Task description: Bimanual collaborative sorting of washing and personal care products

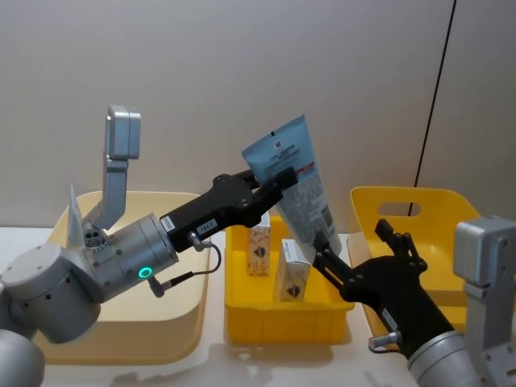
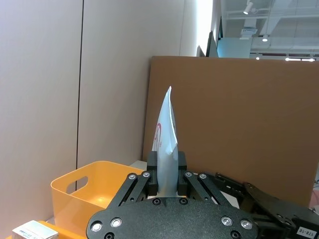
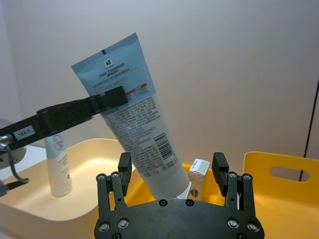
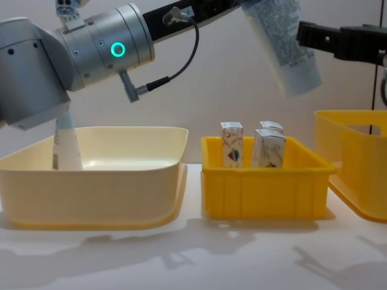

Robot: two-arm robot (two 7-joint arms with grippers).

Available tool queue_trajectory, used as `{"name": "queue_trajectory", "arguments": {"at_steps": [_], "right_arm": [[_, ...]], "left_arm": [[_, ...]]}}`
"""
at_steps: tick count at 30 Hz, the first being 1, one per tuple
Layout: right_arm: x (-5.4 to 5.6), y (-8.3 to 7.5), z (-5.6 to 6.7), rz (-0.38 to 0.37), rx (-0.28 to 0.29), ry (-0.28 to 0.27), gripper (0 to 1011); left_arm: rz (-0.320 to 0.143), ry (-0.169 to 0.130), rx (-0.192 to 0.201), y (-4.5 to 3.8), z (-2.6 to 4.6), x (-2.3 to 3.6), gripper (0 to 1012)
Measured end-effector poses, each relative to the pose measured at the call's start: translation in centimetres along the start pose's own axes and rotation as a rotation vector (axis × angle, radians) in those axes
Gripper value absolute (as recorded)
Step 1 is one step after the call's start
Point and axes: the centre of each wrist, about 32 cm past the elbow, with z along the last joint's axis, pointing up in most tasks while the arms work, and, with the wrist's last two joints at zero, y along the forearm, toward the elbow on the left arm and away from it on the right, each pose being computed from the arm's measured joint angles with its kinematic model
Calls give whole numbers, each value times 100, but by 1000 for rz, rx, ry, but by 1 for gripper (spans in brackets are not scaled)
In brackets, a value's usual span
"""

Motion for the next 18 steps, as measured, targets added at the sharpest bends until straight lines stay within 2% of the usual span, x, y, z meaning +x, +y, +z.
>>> {"name": "queue_trajectory", "arguments": {"at_steps": [9, 18], "right_arm": [[-94, 94, -40, -52, 6, -60, 1001], [-142, 205, -94, -53, -1, -100, 1001]], "left_arm": [[-2, 2, 0, -5, -2, 0, 205], [-3, 2, 0, -7, -2, 0, 204]]}}
